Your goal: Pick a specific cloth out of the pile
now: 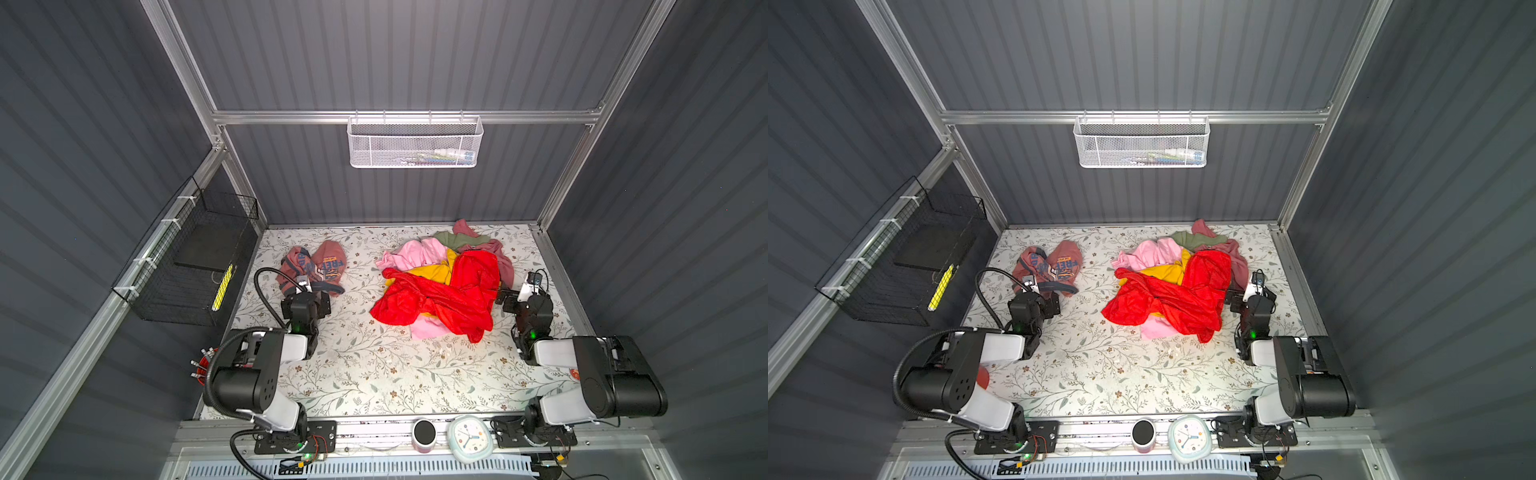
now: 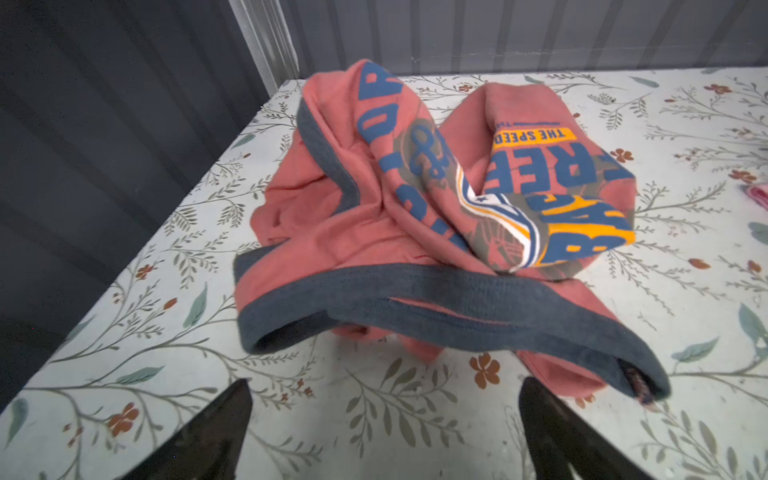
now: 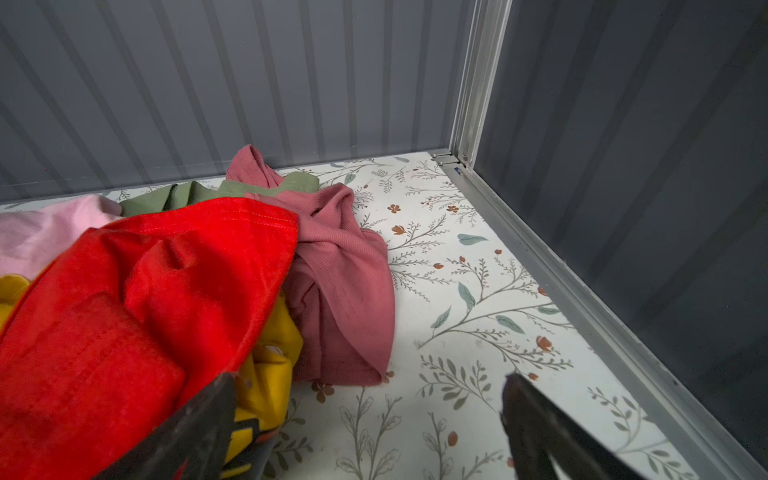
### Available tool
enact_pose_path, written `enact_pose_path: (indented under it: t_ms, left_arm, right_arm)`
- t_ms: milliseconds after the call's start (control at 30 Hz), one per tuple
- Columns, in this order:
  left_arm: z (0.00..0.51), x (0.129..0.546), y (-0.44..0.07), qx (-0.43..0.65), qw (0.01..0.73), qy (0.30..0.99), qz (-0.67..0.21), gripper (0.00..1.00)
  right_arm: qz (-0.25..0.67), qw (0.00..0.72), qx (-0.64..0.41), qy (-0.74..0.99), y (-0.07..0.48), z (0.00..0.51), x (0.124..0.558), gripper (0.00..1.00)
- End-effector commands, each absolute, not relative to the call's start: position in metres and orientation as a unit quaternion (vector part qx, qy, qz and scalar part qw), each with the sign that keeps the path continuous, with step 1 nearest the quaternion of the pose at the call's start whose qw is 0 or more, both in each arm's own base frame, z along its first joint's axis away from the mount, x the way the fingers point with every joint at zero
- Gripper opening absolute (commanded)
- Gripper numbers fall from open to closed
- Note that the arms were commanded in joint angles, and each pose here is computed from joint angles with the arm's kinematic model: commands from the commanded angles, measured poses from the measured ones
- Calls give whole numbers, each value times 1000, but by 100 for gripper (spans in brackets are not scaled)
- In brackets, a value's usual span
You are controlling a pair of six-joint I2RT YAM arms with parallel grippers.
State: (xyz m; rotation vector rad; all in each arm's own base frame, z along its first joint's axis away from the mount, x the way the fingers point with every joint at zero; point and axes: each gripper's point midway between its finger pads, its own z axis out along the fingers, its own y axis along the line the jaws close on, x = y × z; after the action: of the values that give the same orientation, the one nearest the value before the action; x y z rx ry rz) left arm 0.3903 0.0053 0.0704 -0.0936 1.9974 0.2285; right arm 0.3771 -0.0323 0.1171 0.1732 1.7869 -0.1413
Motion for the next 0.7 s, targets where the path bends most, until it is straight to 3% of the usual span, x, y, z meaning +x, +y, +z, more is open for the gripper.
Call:
enact_pose_path:
  t_ms: [0,100,300,667]
  left_arm:
    - [83,399,-2,-21,581,810,79,100]
    - [80,401,-5,-9,603,794,78,100]
    - [62,417,-11,10,542,839,51,100]
    - [63,417,-9,7,547,836,51,100]
  right_arm:
    - [-65,626,84,773,-36,122,381,99]
    - [-65,625,84,773,-36,122,380,99]
    - [-64,626,84,773,-36,123,381,99]
    - [-64,625,84,773,-36,123,381,99]
